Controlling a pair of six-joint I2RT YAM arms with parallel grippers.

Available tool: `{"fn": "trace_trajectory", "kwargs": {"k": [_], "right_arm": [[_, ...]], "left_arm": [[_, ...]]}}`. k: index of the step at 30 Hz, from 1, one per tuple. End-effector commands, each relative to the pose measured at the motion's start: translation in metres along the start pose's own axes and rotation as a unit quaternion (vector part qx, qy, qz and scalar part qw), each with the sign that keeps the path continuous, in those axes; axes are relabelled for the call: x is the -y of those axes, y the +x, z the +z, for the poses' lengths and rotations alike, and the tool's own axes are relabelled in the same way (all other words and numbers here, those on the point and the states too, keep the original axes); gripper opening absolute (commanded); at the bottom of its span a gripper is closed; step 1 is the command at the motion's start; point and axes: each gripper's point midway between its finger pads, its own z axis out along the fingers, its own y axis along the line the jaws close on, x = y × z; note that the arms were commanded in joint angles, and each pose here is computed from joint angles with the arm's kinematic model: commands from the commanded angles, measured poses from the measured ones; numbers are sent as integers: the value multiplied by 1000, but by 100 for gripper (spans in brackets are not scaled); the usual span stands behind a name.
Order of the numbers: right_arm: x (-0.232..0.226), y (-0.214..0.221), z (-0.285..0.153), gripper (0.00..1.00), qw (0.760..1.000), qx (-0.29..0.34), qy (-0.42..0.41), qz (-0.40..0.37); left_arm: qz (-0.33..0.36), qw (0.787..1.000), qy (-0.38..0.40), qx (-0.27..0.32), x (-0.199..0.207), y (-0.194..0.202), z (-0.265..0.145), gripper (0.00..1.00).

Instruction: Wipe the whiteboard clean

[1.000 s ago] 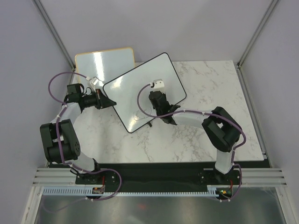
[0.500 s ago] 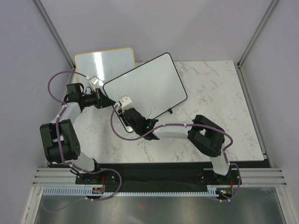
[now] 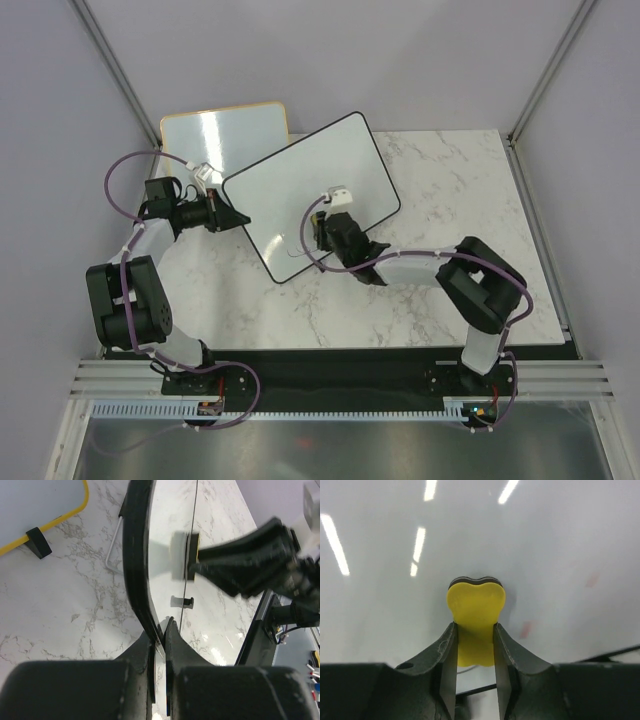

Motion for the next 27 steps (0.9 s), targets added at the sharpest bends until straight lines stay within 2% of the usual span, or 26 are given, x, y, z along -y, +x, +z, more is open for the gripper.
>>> {"fn": "trace_trajectory", "kwargs": {"k": [1, 6, 15, 22, 24, 27], "right_arm": [[122, 59, 2, 0, 986, -75, 145, 35], [147, 33, 13, 0, 985, -46, 159, 54], [155, 5, 24, 0, 986, -22, 158, 50], [157, -50, 33, 0, 988, 18, 151, 35], [154, -57, 38, 0, 988, 22, 146, 36], [150, -43, 43, 0, 990, 7, 136, 46]], "left_arm": [[159, 987, -28, 25, -7, -32, -2, 2], [159, 987, -30, 24, -7, -32, -2, 2], [163, 986, -33, 23, -7, -31, -3, 2], [161, 986, -32, 22, -8, -32, -3, 2], [160, 986, -29, 21, -7, -31, -2, 2], [160, 986, -30, 22, -7, -31, -3, 2]]}}
